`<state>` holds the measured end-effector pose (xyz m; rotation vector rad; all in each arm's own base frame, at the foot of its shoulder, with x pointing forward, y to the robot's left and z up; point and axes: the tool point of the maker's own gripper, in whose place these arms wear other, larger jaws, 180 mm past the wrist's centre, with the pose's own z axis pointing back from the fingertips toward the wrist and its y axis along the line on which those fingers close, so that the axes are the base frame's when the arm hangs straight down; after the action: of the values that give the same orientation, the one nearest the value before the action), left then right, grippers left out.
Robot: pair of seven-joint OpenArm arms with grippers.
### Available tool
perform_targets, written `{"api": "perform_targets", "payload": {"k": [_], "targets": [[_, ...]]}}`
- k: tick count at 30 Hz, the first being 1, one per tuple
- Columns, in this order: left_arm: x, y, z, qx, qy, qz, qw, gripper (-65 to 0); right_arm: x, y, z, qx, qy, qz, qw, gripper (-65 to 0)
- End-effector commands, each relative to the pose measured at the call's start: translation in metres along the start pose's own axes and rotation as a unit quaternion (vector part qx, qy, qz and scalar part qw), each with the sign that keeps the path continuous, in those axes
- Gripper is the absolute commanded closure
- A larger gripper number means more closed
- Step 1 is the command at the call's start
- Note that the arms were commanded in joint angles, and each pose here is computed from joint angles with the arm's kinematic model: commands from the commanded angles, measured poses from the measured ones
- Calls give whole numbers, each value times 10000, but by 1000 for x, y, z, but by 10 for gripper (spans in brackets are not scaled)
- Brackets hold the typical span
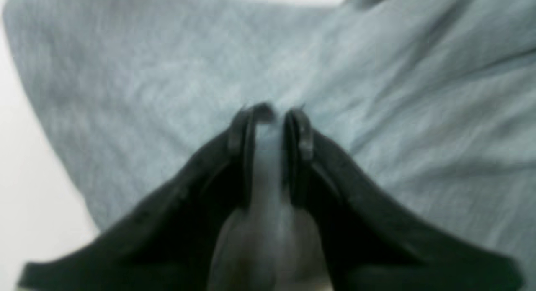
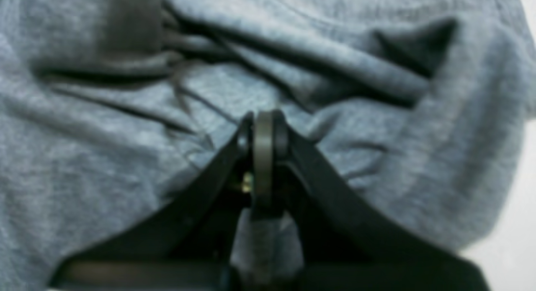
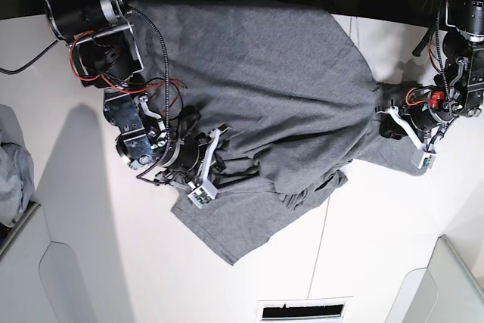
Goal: Layout the t-shirt on the table in an organized manner, then fold the t-shirt properly
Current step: 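Pull the shirt taut between both grippers, spreading the body flat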
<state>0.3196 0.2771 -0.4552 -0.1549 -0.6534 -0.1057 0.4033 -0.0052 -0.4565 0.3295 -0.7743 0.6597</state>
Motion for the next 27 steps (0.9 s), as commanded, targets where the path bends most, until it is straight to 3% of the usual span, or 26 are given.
{"api": "perform_targets", "payload": {"k": [1,8,12,14,19,27], "targets": [[-1,17,4,241,202,-54,9995,-166,13,-22,8,-202,-127,80,9997,0],[-45,47,14,560,1088,150,9924,-166,-18,-55,31,-421,-103,-364,9984,0],[-44,54,18,624,1127,125,9916,-166,-36,-55,39,-468,-146,-635,9968,0],[-42,55,18,627,1115,121,9917,-166,-33,-50,44,-409,-398,-903,9943,0],[-41,53,18,584,1091,175,9922,-166,10,-51,68,-407,-1364,-1331,9808,0],[8,49,30,531,505,-178,9971,-166,88,-49,63,-478,-2063,-1370,9677,0]]}}
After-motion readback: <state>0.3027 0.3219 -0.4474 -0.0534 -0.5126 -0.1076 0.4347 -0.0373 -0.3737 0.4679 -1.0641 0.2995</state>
